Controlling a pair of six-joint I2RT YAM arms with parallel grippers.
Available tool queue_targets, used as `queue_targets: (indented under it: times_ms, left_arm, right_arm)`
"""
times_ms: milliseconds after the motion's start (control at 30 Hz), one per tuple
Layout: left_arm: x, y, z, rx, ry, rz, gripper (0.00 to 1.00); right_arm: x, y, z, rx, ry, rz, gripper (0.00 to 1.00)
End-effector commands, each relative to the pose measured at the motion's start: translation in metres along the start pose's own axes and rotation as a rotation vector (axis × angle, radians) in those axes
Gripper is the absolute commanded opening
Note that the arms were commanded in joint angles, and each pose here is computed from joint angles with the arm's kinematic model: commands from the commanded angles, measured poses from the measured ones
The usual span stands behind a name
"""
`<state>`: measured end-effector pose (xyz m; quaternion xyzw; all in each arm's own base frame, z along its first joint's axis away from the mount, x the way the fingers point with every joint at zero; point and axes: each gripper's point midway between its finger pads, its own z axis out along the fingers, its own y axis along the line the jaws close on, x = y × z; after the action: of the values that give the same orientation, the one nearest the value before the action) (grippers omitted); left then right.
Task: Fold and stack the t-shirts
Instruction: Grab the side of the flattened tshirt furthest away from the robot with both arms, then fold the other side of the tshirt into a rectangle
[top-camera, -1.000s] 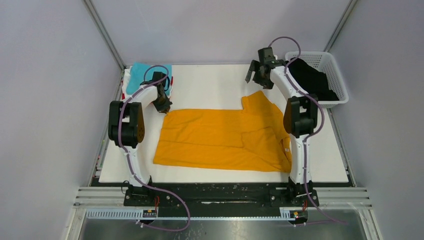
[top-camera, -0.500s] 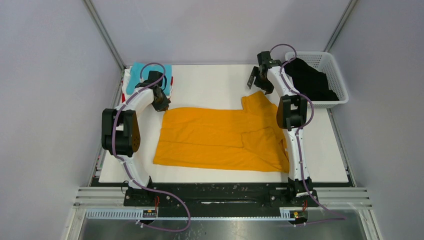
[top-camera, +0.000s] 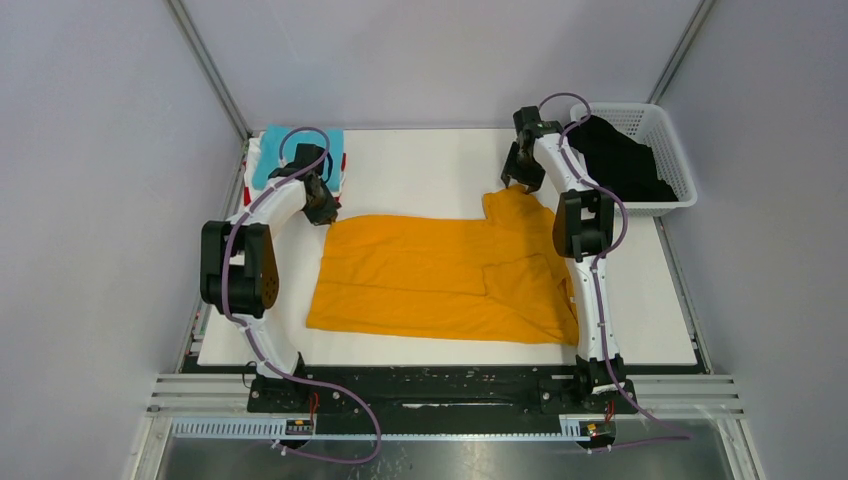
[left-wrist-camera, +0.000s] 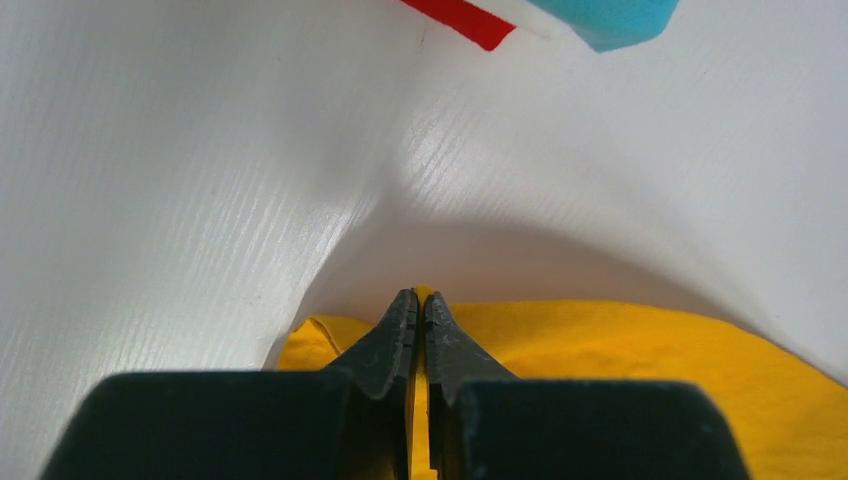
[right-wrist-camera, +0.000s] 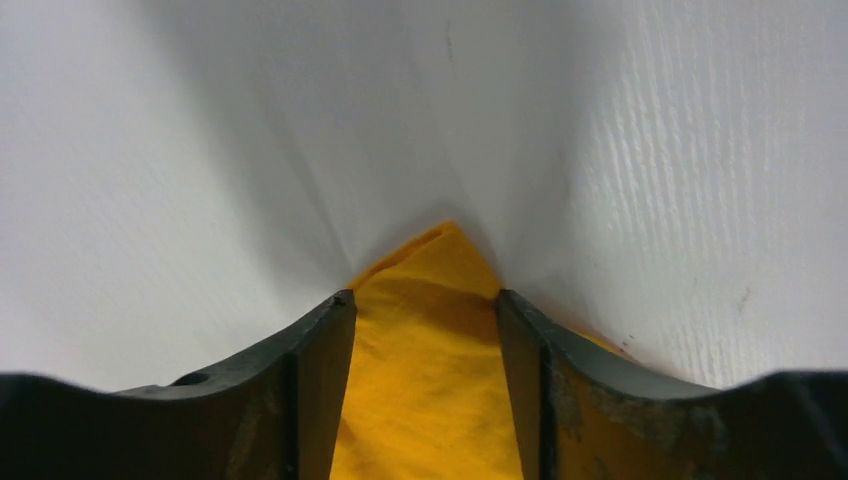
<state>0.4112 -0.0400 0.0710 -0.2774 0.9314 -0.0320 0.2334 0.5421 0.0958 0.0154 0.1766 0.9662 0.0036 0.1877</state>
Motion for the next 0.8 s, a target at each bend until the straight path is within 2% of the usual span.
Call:
queue_targets:
  times_ms: [0,167,233,367,533,767]
  left_arm:
    - [-0.012,-0.008,-0.019,0.05,-0.059,-0.01,0.0]
    - [-0.014,-0.008,-0.021,0.049,-0.068,-0.01,0.0]
    - [-0.015,-0.008,-0.022,0.051,-0.071,-0.009,0.0]
    - [-0.018,-0.008,-0.024,0.051,-0.081,-0.006,0.0]
    - [-0.017,-0.009,-0.026,0.059,-0.08,-0.014,0.0]
    - [-0.002,-0.002,-0.025,0.068,-0.067,-0.026,0.0]
  right_arm:
    - [0.024,-0.016,-0.01,0.1,0.073,-0.067,0.59]
    - [0.027,-0.02,-0.011,0.115,0.088,-0.096,0.35]
    - [0.024,-0.019,-0.01,0.112,0.083,-0.111,0.21]
    - [0.009,-0.007,-0.013,0.055,0.035,-0.149,0.0]
    - [-0.01,0.007,-0.058,-0.02,-0.074,-0.21,0.0]
    - [0.032,0.016,-0.1,-0.149,-0.105,-0.34,0.0]
